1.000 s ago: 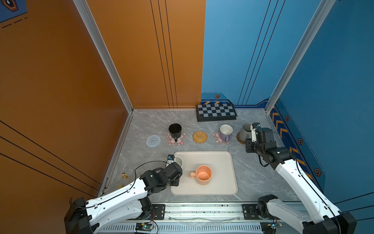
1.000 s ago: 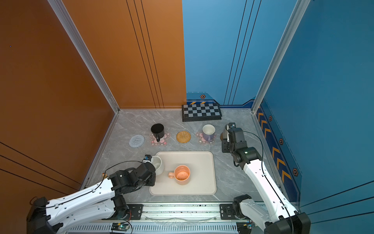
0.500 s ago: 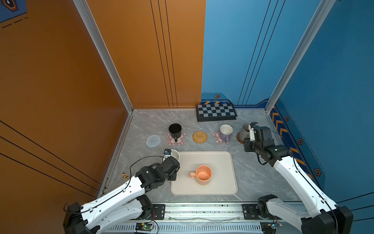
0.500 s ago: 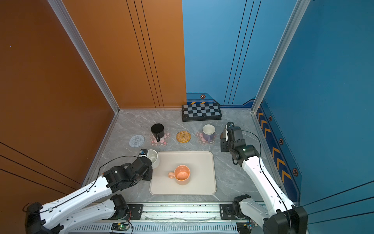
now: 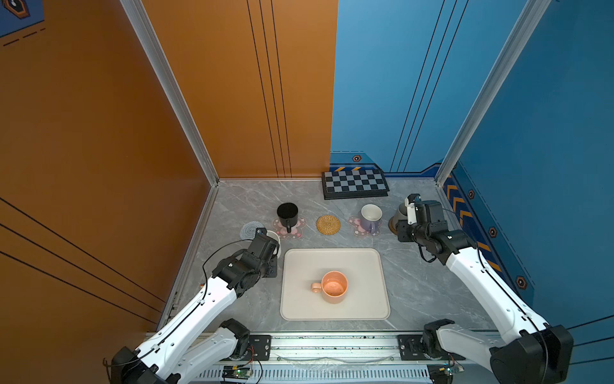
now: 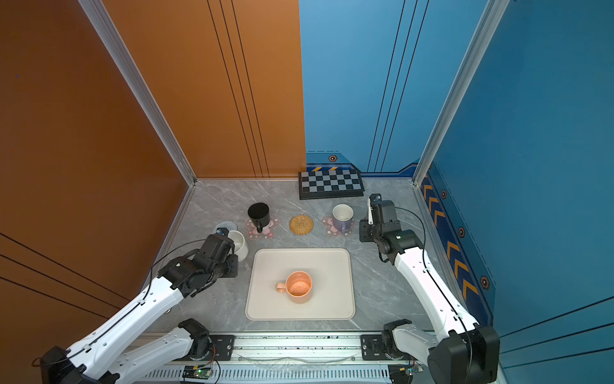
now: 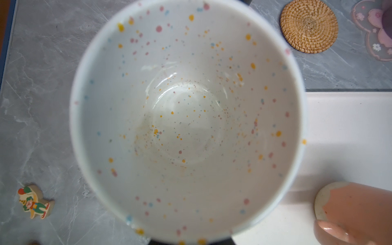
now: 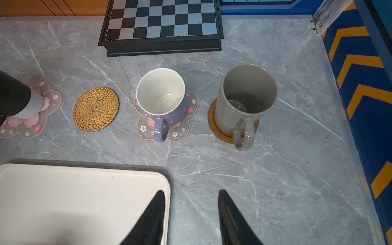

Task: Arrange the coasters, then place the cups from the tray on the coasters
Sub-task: 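Carry the white speckled mug with the left gripper toward the blue woven coaster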

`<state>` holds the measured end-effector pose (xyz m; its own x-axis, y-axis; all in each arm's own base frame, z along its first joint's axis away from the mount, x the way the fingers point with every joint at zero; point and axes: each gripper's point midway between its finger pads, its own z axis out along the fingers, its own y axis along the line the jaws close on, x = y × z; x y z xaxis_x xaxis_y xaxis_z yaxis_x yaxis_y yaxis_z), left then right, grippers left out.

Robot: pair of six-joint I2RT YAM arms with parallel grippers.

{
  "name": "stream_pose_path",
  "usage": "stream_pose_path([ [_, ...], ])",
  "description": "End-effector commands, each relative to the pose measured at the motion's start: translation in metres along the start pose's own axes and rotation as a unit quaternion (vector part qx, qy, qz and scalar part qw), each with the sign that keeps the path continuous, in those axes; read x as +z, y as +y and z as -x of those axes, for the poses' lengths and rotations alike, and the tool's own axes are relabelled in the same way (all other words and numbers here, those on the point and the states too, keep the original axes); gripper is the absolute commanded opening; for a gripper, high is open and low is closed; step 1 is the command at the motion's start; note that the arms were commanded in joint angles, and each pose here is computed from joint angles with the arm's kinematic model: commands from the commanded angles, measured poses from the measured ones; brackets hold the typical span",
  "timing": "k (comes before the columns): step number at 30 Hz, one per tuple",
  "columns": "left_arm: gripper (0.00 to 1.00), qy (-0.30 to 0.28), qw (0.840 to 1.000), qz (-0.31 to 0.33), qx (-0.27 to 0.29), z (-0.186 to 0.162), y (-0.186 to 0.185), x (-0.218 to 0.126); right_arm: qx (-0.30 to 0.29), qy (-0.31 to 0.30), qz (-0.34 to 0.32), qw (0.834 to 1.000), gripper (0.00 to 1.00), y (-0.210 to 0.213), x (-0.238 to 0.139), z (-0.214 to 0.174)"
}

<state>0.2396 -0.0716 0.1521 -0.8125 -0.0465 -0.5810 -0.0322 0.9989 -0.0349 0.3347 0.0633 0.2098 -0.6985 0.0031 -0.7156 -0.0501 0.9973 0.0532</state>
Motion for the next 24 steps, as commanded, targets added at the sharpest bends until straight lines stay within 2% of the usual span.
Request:
stream_pose_path([
  [1, 0.00, -0.038, 0.999, -0.006, 0.003, 0.033, 0.004, -0.007, 0.018, -0.007, 0.007, 1.000, 0.44, 0.003, 0.001, 0.011],
  [8, 0.00, -0.030, 0.999, 0.007, -0.030, 0.054, 0.022, 0.013, 0.027, -0.007, 0.012, 1.000, 0.46, 0.007, 0.004, 0.019],
  [19, 0.00, -0.067, 0.995, 0.017, -0.066, 0.094, 0.051, 0.038, 0.038, -0.006, 0.014, 0.999, 0.47, 0.019, 0.011, 0.031],
  [24, 0.00, -0.066, 0.994, 0.025, -0.080, 0.112, 0.066, 0.052, 0.038, -0.005, 0.017, 0.999, 0.49, 0.021, 0.011, 0.032],
])
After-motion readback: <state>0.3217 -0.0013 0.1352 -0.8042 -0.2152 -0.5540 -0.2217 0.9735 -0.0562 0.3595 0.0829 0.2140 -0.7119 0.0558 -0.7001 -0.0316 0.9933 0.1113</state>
